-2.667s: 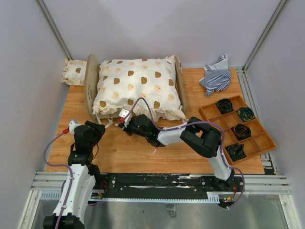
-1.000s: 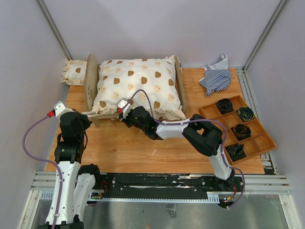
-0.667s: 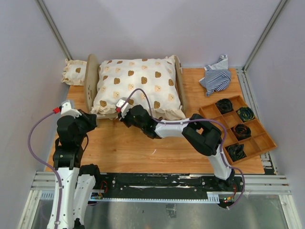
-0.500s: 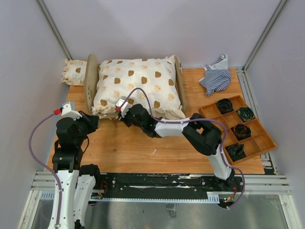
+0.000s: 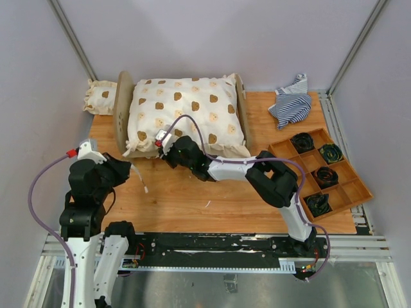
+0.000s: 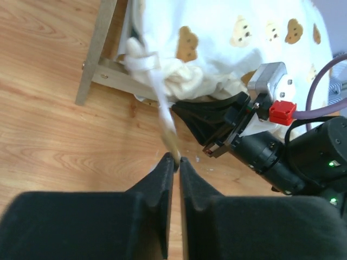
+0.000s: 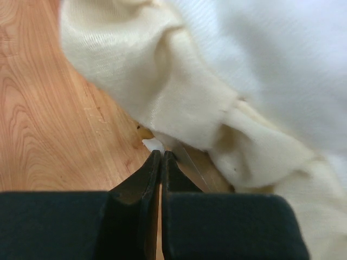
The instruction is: Set up the pet bed
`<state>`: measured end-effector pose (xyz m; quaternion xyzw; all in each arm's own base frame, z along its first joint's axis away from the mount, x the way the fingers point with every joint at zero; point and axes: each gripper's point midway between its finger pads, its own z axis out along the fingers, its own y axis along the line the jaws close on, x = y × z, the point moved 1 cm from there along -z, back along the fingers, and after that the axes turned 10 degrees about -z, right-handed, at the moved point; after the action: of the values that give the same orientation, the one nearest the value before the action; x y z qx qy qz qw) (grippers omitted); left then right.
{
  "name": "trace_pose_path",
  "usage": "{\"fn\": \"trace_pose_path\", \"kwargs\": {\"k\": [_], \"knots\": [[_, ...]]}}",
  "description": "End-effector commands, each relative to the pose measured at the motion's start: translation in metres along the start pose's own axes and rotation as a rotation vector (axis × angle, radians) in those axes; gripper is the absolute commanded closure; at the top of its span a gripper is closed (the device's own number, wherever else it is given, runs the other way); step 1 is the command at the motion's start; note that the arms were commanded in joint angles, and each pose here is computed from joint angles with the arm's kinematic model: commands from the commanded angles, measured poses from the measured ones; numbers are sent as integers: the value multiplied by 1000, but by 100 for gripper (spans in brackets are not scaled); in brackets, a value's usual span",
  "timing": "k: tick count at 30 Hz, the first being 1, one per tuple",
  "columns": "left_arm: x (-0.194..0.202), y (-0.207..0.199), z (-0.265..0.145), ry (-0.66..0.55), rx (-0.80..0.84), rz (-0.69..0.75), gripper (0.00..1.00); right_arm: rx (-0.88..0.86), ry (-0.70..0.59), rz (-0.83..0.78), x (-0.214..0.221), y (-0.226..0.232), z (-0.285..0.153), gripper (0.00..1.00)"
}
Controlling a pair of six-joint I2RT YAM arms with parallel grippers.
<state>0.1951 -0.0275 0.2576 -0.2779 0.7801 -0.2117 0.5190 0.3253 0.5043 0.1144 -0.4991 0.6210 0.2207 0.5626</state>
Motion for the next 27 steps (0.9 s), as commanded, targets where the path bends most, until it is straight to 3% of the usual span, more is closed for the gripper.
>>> {"fn": "trace_pose_path", "kwargs": {"k": [1, 4, 6, 9, 13, 16, 27], "knots": [[15, 9, 3, 28, -10, -27, 75, 102, -23, 4, -4, -40, 3, 100], [21, 36, 19, -25, -116, -102, 49, 76, -39, 34, -10, -36, -4, 100], [13, 55, 24, -113, -226, -207, 48, 25, -74, 64, -22, -26, -14, 100], [0, 44, 33, -168, -163, -200, 48, -71, -119, 96, -40, -4, -30, 100], [17, 22, 61, -92, 20, -168, 47, -186, -176, 112, -66, 26, -47, 100], [34, 24, 81, -43, 35, -283, 44, -238, -197, 94, -71, 43, -50, 100], [65, 28, 108, 58, 69, -390, 38, -401, -325, -84, -90, 71, -46, 100]]}}
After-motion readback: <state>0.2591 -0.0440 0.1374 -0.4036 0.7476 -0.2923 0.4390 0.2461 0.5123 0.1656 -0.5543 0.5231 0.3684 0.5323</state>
